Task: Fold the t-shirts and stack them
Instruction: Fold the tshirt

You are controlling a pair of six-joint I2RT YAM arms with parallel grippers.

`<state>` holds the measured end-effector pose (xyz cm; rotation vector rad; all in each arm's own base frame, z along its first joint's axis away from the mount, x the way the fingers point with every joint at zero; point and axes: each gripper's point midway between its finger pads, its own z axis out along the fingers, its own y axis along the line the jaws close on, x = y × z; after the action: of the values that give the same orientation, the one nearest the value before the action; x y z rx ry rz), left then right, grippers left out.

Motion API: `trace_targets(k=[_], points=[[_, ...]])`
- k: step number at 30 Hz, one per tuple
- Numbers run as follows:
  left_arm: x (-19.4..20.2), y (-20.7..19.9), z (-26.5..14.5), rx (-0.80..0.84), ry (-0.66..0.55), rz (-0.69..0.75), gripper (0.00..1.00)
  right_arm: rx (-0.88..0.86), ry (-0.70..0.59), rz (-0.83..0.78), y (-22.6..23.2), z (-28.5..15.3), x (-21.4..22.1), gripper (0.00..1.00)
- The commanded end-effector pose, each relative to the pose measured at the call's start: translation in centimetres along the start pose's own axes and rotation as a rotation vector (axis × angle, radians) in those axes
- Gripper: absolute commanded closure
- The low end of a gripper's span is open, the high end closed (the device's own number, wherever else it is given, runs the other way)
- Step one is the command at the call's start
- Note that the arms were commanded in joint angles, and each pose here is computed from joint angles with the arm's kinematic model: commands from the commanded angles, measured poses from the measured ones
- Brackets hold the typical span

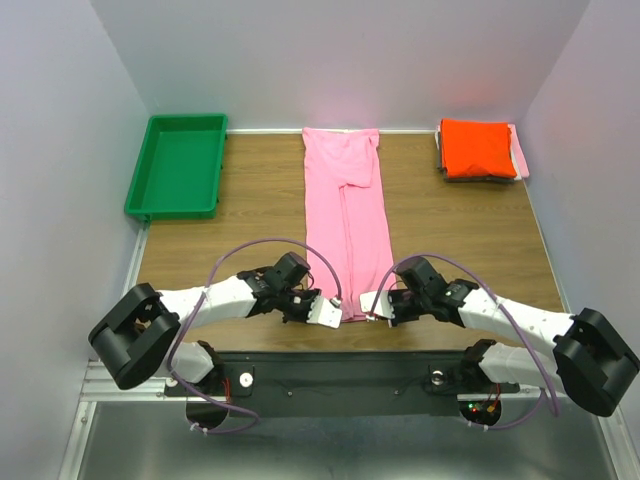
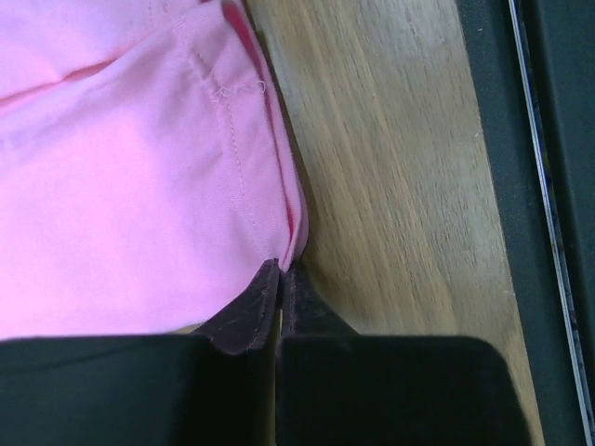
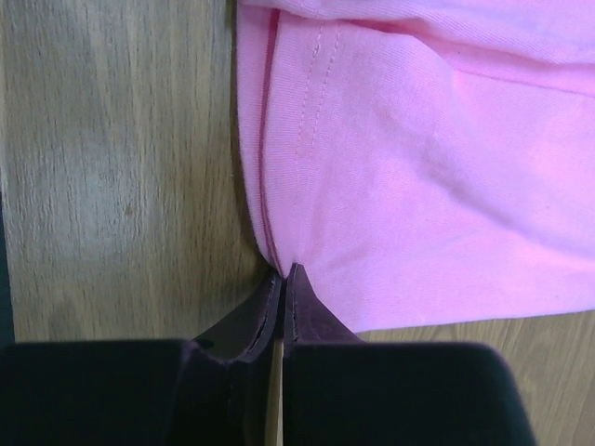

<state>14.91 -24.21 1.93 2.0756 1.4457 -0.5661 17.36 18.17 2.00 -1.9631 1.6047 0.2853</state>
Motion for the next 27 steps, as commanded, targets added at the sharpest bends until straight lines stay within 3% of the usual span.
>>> trace_targets(k=[1,10,20,27], points=[[0.4,-0.3,-0.7,0.012,0.048,-0.015,1.00,-0.034,0.027,-0.003,0.4,-0.9,-0.1,0.99],[-4.9,-0.3,-3.9,0.080,-0.059,-0.111,1.00,-0.115,0.003,0.117,-0.3,-4.1,-3.7,0.99],[-8.2,-3.1,-6.4,0.103,-0.148,-0.056,1.00,-0.210,-0.060,0.166,3.8,-7.7,-8.0,0.99],[-8.2,-1.4,-7.3,0.043,-0.135,-0.077,1.00,-0.048,0.003,0.142,0.6,-7.3,-6.9,0.99]])
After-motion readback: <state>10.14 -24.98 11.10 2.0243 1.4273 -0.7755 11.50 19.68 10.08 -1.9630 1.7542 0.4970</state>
